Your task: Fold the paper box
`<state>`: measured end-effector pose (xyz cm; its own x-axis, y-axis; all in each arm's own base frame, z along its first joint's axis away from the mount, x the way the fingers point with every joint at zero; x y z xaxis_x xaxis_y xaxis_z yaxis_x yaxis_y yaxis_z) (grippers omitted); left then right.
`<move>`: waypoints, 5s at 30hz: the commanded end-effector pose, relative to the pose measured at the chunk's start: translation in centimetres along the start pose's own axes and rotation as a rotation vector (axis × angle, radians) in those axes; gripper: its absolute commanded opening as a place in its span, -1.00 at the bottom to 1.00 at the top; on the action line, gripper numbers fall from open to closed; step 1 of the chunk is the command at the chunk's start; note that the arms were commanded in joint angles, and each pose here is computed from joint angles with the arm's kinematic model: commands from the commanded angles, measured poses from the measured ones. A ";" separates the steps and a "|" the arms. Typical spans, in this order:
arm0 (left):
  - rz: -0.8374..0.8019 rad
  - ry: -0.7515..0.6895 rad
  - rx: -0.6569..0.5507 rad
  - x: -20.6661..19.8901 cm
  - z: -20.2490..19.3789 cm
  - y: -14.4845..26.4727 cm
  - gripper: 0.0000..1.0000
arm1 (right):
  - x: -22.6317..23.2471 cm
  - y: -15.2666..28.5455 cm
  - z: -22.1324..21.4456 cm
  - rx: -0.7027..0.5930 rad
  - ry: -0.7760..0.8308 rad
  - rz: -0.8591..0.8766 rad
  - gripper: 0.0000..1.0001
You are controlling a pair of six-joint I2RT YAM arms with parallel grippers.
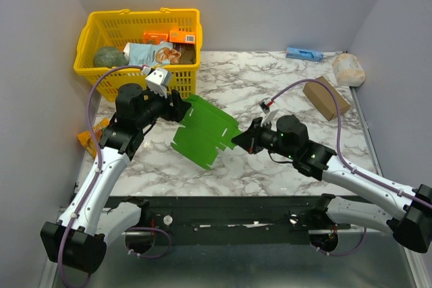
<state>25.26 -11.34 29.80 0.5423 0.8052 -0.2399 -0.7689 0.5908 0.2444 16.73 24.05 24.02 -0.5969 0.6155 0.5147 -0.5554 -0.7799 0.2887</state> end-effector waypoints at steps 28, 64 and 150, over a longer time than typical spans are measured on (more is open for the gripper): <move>-0.165 -0.104 0.081 -3.0 -2.7 -0.3 -1.00 | -1.2 3.1 2.7 -0.015 0.084 -0.202 0.69; -0.473 -0.144 0.134 -5.7 -3.7 0.5 -1.00 | 1.4 1.2 3.8 0.135 0.556 0.085 -0.30; -0.078 0.277 0.399 -1.6 -23.3 -8.2 -0.27 | -9.1 -7.9 -9.1 0.430 0.668 -0.632 -0.99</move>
<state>24.28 -18.33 6.51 0.4350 0.7186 -0.5426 -0.5248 0.6920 0.4957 20.89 25.46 9.86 -0.5700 0.7526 -0.3296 -0.6842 -0.2127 0.6976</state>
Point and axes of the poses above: each gripper's point midway between its finger pads, its own y axis back along the fingers, its own x axis along the line the jaws close on, z = x × y, the point moved 7 cm from there along y, back along the fingers, and after that the axes turned 3 degrees about y, right-handed, at the moved point
